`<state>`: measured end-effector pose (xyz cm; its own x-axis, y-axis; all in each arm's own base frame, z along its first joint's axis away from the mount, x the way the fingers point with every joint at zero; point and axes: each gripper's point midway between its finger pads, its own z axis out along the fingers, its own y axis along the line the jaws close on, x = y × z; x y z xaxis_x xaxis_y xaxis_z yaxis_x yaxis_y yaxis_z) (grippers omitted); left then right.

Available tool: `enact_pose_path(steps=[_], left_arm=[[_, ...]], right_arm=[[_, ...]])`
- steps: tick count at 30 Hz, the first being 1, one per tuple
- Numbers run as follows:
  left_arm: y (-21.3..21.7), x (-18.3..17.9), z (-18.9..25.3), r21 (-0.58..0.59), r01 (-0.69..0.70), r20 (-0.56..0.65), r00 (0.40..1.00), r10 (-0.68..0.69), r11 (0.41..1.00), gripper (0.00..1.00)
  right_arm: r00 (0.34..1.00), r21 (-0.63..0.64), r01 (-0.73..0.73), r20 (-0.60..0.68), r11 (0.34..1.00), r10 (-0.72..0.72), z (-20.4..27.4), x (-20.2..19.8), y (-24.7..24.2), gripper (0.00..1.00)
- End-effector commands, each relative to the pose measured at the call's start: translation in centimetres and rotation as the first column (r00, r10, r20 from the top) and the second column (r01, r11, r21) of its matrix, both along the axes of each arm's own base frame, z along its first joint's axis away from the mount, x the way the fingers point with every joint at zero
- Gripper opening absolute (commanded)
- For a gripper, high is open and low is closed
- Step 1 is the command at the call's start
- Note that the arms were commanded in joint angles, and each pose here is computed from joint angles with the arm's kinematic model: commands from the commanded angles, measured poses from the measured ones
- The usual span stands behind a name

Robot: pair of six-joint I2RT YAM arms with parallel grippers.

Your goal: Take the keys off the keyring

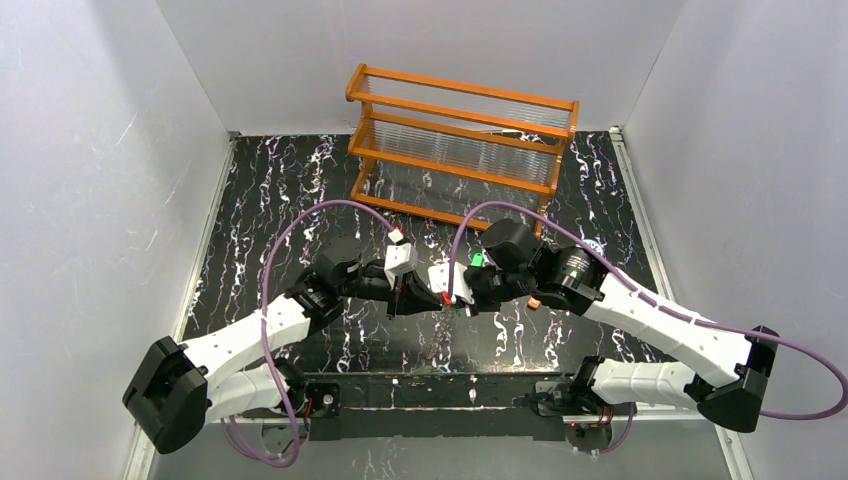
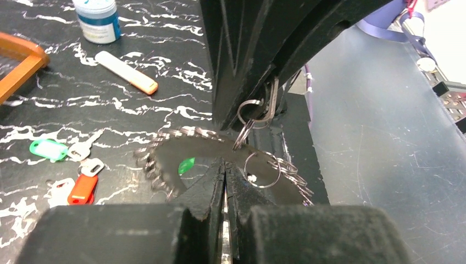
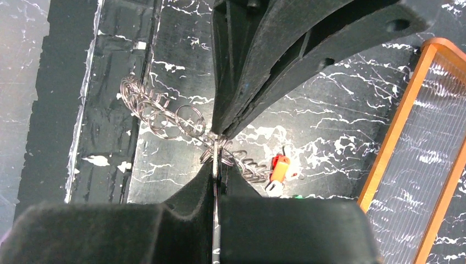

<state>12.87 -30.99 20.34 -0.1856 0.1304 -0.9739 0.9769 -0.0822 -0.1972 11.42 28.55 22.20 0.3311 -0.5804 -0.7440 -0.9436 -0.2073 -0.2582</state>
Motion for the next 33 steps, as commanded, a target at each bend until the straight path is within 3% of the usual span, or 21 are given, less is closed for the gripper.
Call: enact_pose_path(steps=[1,7,10,12,21,33], left_arm=[[0.2,0.8,0.7,0.007,-0.061,0.015,0.998,0.061,0.998,0.00],[0.3,0.8,1.3,-0.003,-0.077,0.002,0.997,0.077,0.997,0.00],[0.2,0.5,1.3,-0.011,-0.058,0.004,0.998,0.058,0.998,0.23],[0.1,0.4,1.4,-0.014,-0.046,0.009,0.999,0.046,0.999,0.29],[-0.3,-0.6,1.4,-0.029,0.030,0.007,1.000,-0.029,0.999,0.35],[-1.4,-0.9,1.8,-0.033,0.084,-0.011,0.996,-0.084,0.996,0.36]], right_arm=[[1.000,0.023,0.026,0.015,0.999,-0.027,1.6,0.1,-0.4,0.01],[0.999,-0.013,0.041,-0.024,0.999,-0.041,1.0,-0.2,-0.8,0.01],[0.999,0.006,0.026,-0.021,1.000,-0.026,1.4,-0.3,-0.4,0.01],[1.000,0.015,0.014,-0.015,1.000,-0.014,1.6,-0.3,-0.3,0.01],[1.000,0.037,-0.018,-0.005,0.999,0.019,2.2,-0.5,0.2,0.01],[0.999,0.055,-0.047,0.002,0.997,0.047,2.5,-0.5,0.8,0.01]])
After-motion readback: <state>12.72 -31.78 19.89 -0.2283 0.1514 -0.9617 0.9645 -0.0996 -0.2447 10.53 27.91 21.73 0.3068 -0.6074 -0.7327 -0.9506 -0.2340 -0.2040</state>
